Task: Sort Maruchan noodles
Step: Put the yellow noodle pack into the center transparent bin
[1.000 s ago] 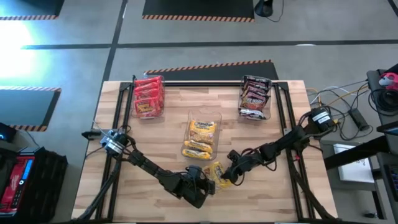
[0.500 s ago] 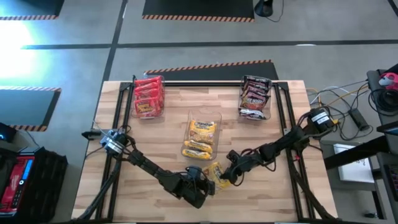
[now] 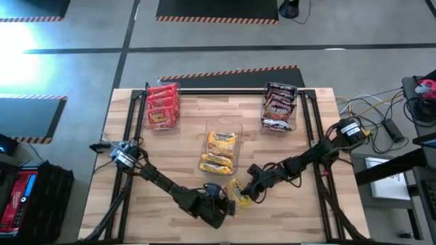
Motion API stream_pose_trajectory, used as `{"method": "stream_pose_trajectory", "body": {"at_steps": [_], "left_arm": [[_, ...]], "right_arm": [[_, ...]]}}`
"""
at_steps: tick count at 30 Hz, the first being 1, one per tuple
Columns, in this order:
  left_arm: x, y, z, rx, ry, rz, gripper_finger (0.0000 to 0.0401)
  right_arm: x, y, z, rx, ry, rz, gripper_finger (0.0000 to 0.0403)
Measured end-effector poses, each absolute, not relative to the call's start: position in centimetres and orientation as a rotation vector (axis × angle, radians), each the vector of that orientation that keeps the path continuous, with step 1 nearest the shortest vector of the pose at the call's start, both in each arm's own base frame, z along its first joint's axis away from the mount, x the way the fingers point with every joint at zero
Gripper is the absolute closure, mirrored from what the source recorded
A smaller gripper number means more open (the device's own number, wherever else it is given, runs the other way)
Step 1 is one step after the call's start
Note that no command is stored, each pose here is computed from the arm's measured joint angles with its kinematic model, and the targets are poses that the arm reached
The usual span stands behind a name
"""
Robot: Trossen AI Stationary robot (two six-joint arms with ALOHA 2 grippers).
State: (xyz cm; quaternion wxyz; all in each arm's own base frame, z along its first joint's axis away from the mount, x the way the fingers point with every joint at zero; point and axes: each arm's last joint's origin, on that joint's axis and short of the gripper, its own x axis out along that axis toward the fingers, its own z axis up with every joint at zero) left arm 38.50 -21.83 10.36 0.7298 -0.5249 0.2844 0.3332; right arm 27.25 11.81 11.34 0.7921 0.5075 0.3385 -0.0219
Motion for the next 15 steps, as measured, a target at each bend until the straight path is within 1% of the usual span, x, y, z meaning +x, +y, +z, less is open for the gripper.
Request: {"method": "stream_pose_trajectory", "body": {"at_steps": [3, 15], "left_arm": [[38.5, -21.8, 10.6, -1.132, 0.616, 0.723, 0.0249], [38.6, -21.7, 11.6, -1.051, 0.574, 0.689, 0.0249]], "right_arm": [[27.2, 11.8, 11.4, 1.099, 0.734, -0.040, 0.0289], [26.9, 11.7, 12.4, 1.105, 0.749, -0.023, 0.0294]]}}
